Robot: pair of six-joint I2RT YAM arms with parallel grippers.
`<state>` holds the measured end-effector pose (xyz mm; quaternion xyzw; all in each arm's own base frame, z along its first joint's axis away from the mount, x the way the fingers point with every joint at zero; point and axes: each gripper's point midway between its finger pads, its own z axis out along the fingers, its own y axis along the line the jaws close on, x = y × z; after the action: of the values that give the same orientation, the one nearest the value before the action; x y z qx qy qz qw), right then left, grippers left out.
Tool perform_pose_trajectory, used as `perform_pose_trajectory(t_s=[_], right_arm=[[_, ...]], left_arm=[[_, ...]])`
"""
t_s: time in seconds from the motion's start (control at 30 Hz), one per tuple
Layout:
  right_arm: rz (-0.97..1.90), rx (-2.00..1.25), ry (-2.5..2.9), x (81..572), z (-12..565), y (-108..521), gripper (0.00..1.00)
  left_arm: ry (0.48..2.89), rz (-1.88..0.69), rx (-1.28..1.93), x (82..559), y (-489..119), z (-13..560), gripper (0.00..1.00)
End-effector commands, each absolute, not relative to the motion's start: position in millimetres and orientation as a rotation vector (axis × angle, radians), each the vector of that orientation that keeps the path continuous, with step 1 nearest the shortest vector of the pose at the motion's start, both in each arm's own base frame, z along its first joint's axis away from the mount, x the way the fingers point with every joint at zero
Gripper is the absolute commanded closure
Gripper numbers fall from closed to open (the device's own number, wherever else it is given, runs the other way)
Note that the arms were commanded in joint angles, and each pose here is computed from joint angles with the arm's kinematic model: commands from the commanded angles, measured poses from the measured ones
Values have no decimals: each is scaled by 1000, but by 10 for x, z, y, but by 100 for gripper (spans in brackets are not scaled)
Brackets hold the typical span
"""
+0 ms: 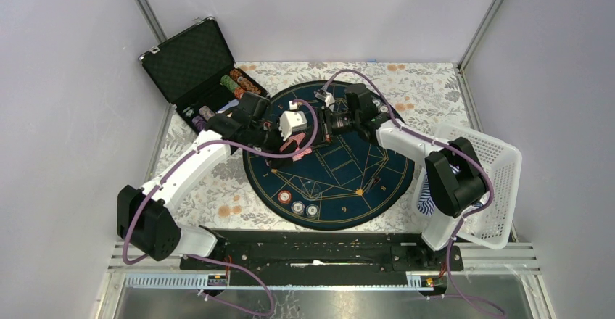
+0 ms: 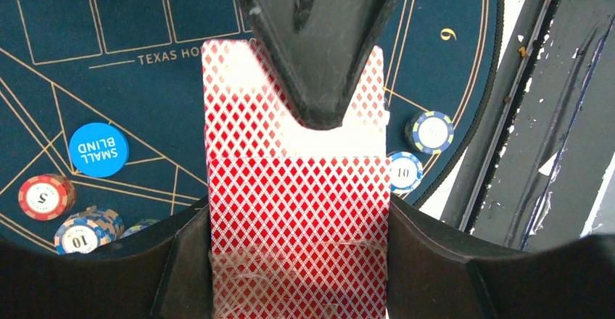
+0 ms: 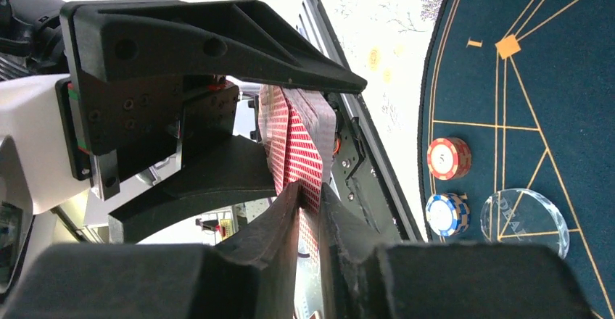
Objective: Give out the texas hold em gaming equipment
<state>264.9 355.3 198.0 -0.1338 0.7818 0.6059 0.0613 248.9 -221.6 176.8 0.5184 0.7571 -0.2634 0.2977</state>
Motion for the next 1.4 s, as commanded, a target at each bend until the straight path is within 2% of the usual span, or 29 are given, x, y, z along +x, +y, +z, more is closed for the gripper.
perform_pose_trajectory(t_s=[0.0,0.43,0.67,0.9,1.2,1.37], right_arm=[[1778,-410,2334,2754,2042,3483,80],[1773,-396,2306,2795,2146,3338,82],[1767,-382,2272,2854,2256,3192,93],[1734,-360,2233,2964,2362,2997,100],[1655,-336,2240,3123,2334,2836,100],[1466,-425,2258,3301,2123,2781,100]], left_arm=[[1878,-701,1352,2569,-2243,2077,100],[1884,-700,1344,2584,-2200,2066,100],[1894,-690,1328,2621,-2134,2062,100],[1904,-666,1298,2696,-2026,2095,100],[1928,-641,1219,2838,-1840,2154,100],[1947,-614,1138,2982,-1649,2243,100]])
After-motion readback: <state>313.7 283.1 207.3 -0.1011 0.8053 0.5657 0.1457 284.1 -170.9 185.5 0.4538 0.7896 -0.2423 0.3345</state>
